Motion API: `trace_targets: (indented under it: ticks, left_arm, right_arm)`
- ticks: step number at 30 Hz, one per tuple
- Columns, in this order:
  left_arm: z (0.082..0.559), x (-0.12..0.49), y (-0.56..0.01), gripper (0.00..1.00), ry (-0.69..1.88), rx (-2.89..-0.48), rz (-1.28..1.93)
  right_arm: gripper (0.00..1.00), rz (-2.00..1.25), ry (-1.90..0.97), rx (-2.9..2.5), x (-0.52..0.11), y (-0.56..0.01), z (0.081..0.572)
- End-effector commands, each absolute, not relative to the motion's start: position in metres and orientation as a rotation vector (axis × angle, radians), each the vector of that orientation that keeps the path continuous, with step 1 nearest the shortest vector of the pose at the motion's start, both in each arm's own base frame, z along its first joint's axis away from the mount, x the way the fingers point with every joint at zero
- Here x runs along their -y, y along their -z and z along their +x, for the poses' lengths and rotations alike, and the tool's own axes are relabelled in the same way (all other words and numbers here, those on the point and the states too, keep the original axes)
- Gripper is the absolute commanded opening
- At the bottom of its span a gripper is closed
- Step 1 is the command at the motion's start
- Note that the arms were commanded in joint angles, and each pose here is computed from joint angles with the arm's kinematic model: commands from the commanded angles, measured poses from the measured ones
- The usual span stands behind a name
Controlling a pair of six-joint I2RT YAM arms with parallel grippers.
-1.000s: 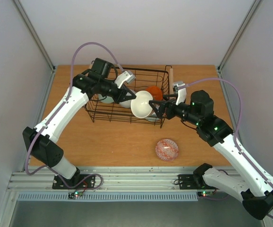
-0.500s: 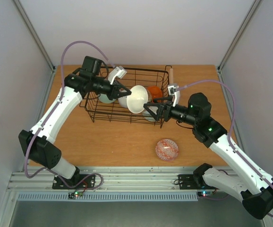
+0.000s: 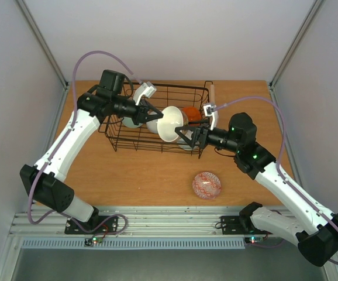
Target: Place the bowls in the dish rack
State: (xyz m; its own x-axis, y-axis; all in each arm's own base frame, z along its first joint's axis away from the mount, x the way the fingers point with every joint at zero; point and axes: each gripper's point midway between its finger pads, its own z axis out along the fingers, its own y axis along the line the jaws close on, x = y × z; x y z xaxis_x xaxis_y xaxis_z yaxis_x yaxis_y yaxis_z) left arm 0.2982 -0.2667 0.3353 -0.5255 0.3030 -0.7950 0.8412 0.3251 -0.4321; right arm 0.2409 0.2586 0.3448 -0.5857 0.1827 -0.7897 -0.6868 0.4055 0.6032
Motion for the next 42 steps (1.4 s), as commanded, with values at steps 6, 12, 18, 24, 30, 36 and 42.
trace_targets:
  ticks: [6,12,18,24,30,36,42]
  left_arm:
    - [0.289,0.269,-0.367,0.00,1.196,-1.852,1.036]
    - [0.290,0.267,-0.365,0.00,1.172,-1.857,1.029]
    - [0.296,0.264,-0.362,0.04,1.120,-1.879,1.001]
    - [0.299,0.262,-0.359,0.19,1.092,-1.896,0.982]
    - [0.313,0.250,-0.357,0.55,0.937,-1.938,0.932]
    - [0.334,0.218,-0.363,0.66,0.621,-1.963,0.839]
    - [0.336,0.204,-0.370,0.67,0.516,-1.954,0.815]
  right_arm:
    - [0.32,-0.451,-1.347,-1.803,-0.264,-0.347,0.241]
    - [0.01,-0.433,-1.328,-1.804,-0.263,-0.348,0.245]
    - [0.01,-0.408,-1.227,-1.812,-0.256,-0.354,0.255]
    - [0.01,-0.393,-1.133,-1.822,-0.251,-0.358,0.266]
    - [0.01,-0.417,-1.002,-1.880,-0.252,-0.352,0.287]
    - [0.01,-0.491,-0.903,-2.012,-0.267,-0.336,0.313]
    - [0.01,-0.549,-0.605,-2.250,-0.278,-0.297,0.346]
